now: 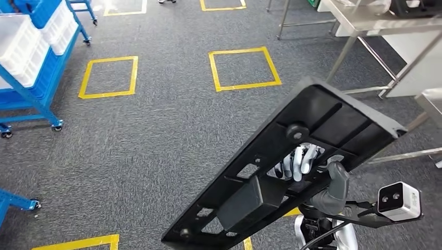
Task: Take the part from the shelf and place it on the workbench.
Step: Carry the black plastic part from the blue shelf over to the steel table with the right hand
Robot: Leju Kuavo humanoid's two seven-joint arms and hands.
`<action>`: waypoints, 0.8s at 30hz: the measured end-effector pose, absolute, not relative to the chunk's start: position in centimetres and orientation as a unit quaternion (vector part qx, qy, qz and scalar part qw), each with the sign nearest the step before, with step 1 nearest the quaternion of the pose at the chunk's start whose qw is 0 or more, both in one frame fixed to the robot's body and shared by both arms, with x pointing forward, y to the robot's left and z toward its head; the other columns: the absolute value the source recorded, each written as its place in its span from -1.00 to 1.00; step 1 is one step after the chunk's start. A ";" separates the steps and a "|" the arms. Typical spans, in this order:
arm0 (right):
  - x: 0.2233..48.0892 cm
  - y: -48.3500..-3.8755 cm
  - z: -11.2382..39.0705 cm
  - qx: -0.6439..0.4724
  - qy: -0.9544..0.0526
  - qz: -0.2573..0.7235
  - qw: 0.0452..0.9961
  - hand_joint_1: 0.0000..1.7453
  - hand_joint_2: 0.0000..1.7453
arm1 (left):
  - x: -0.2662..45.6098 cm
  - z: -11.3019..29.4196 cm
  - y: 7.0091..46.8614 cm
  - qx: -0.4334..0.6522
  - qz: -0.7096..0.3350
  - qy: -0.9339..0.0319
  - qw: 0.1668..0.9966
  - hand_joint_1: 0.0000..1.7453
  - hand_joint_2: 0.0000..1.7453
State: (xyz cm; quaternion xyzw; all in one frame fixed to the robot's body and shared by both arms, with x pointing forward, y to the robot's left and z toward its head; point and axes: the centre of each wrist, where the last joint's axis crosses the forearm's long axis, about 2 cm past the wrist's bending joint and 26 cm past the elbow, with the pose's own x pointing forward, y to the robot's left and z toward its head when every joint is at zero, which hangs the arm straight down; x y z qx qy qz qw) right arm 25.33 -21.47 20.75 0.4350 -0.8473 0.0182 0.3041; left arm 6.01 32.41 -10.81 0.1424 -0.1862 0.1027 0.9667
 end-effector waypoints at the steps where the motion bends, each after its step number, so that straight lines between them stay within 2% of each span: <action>1: 25.4 -21.5 20.8 0.434 -0.848 0.017 0.303 1.00 -1.00 | 6.0 -10.8 32.4 0.142 0.102 -0.186 0.967 -1.00 -1.00; 24: 26.1 -21.0 21.5 0.440 -0.848 0.012 0.295 1.00 -1.00 | 6.0 -10.8 33.3 0.140 0.121 -0.156 0.970 -1.00 -1.00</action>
